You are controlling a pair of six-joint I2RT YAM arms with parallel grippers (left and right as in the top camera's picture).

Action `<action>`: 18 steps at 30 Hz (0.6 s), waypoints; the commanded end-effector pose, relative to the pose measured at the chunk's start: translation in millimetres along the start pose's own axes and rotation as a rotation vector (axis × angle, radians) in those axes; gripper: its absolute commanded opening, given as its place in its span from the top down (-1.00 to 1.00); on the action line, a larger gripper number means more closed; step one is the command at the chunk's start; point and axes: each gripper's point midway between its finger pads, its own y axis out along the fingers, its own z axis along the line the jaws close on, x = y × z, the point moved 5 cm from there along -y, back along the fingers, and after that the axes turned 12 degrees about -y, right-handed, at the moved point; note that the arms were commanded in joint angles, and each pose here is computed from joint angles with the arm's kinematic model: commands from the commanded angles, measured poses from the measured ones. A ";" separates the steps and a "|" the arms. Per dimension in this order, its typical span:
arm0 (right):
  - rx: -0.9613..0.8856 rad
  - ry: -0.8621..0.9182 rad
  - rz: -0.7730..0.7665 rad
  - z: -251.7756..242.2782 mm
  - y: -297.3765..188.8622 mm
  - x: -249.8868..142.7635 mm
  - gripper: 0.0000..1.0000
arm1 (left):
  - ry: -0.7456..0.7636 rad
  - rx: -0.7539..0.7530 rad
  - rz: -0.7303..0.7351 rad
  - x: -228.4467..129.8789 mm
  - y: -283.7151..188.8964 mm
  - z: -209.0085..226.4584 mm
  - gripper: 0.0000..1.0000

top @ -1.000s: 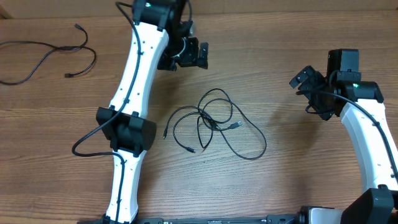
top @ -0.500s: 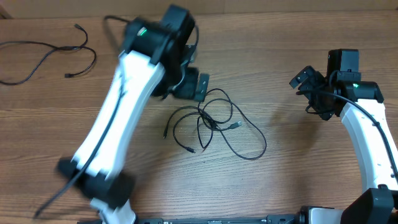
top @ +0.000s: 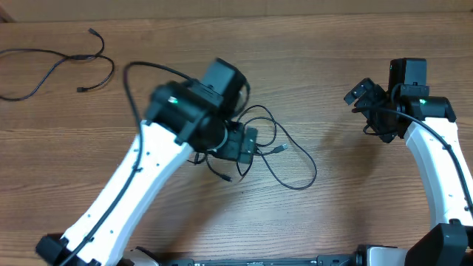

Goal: Untangle cables
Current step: 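Lower the left gripper onto the remaining cables at center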

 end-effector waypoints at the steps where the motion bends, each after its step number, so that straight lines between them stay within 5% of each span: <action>1: 0.000 0.003 -0.023 -1.3 -5.0 3.5 -1.00 | -0.010 0.010 0.041 -8.0 34.9 -5.1 -0.99; 15: 0.000 0.003 -0.024 -1.3 -5.0 3.5 -1.00 | -0.147 0.056 0.140 -7.7 161.0 0.8 -1.00; 18: 0.000 0.003 -0.023 -1.3 -5.0 3.5 -1.00 | -0.152 0.091 0.177 -10.3 175.1 4.9 -0.81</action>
